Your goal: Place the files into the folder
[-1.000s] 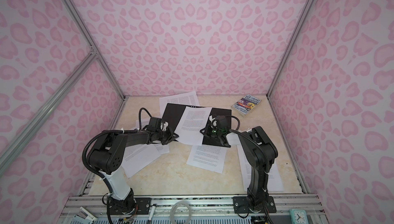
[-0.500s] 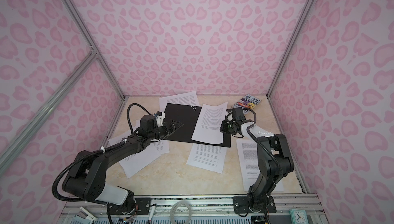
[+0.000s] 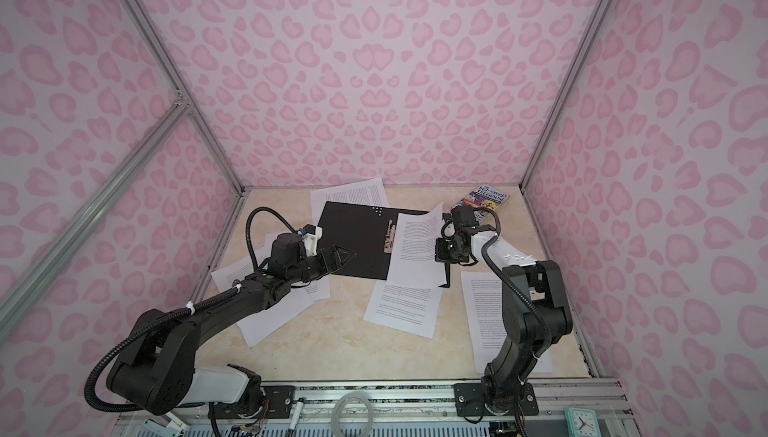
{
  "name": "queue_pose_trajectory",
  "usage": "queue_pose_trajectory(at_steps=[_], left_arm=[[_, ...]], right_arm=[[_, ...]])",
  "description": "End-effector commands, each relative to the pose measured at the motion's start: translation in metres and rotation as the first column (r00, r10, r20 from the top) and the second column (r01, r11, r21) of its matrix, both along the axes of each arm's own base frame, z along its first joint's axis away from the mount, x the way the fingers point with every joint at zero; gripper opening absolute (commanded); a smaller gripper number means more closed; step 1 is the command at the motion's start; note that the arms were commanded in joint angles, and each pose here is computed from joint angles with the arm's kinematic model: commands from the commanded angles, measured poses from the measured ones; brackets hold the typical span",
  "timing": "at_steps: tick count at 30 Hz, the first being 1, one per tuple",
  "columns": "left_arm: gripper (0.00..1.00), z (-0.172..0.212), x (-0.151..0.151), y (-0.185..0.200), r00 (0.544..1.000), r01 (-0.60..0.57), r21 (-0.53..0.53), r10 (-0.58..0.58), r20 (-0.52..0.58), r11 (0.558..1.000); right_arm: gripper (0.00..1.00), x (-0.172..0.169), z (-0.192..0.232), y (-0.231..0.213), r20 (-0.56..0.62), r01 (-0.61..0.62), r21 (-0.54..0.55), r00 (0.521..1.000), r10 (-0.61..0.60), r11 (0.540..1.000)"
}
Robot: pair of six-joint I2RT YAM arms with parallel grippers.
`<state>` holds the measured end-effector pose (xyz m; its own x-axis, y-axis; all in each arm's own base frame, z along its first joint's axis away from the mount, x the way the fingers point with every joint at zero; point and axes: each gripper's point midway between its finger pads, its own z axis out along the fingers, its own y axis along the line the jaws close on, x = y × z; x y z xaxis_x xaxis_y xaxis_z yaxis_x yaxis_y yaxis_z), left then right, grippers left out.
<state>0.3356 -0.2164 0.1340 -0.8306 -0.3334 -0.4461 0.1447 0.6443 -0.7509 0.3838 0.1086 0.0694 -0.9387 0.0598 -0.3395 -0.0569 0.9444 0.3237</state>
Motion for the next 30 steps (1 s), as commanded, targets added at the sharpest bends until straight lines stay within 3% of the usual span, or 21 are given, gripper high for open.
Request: queue_pose_trajectory(at_steps=[1,14,30], left_arm=[[0.97,0.001,0.0,-0.005,0.999,0.031,-0.019,-0.031,0.012,0.999],[0.97,-0.01,0.0,-0.016,0.997,0.071,-0.033,-0.072,-0.025,0.997],[0.97,-0.019,0.001,-0.017,0.996,0.071,-0.034,-0.073,-0.054,0.997]], right_arm=[[0.0,-0.001,-0.005,0.001,-0.017,-0.012,-0.002,1.0,0.012,1.0],[0.0,0.02,-0.006,0.007,-0.005,0.018,0.036,1.0,-0.017,0.999],[0.0,0.02,-0.014,0.013,-0.021,0.054,0.089,0.998,-0.053,0.995]])
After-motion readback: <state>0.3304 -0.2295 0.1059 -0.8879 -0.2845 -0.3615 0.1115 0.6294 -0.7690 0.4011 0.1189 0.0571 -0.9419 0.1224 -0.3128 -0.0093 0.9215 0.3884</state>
